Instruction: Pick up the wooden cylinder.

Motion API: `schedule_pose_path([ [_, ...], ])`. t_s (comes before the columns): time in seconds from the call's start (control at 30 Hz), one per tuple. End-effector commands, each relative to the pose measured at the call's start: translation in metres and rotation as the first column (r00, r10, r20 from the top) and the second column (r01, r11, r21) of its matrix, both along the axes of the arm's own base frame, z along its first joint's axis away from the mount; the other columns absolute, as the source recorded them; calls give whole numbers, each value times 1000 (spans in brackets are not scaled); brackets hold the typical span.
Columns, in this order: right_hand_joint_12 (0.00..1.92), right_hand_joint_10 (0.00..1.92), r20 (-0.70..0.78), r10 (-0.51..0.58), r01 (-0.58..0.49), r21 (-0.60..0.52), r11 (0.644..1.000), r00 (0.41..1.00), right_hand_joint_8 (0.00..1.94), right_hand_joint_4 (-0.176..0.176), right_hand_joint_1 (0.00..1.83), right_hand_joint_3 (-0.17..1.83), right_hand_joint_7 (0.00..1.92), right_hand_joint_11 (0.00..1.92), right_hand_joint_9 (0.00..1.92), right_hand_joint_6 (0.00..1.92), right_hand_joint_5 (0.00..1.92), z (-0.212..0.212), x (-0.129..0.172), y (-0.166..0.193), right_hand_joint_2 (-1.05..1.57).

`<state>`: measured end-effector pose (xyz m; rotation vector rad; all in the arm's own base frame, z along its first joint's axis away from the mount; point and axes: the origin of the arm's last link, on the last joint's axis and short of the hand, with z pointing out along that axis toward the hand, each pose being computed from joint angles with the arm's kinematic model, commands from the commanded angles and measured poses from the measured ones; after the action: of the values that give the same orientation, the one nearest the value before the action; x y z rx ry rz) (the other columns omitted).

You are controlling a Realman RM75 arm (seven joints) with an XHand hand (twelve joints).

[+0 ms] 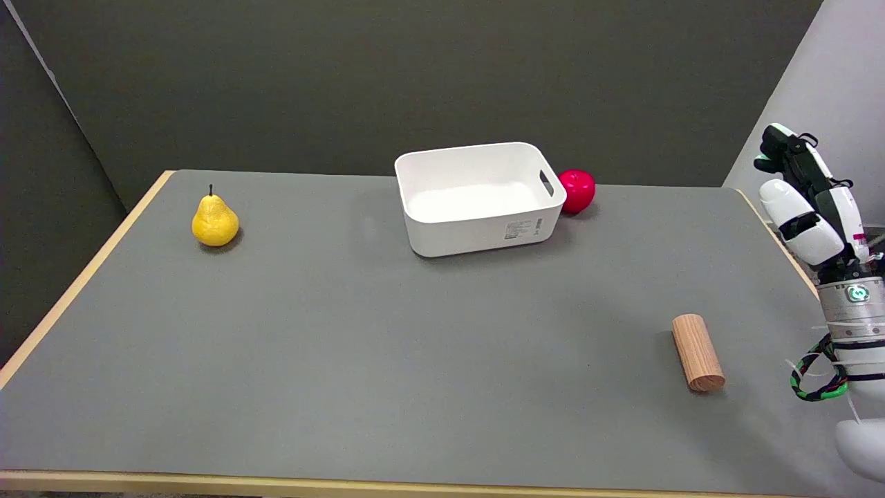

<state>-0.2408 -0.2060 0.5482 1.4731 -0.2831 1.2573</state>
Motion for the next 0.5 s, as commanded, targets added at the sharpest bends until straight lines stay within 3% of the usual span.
schedule_pose_path([
  [0.03,1059,654,13,8,-8,-7,1000,1000,281,-57,348,810,186,-1,50,358,161,8,0,4,748],
  [0.1,1087,661,8,15,-15,-5,1000,1000,334,-58,328,953,164,-1,44,412,148,8,1,5,676],
  [0.2,1072,657,8,30,-30,-9,1000,1000,295,-56,348,845,183,-1,49,372,160,9,3,9,734],
  [0.27,1090,661,7,32,-32,-15,999,999,340,-58,330,980,167,-1,40,415,146,10,3,11,685],
  [0.5,1083,669,-23,61,-62,-43,997,998,345,-58,330,972,173,-1,47,416,148,15,10,27,679],
])
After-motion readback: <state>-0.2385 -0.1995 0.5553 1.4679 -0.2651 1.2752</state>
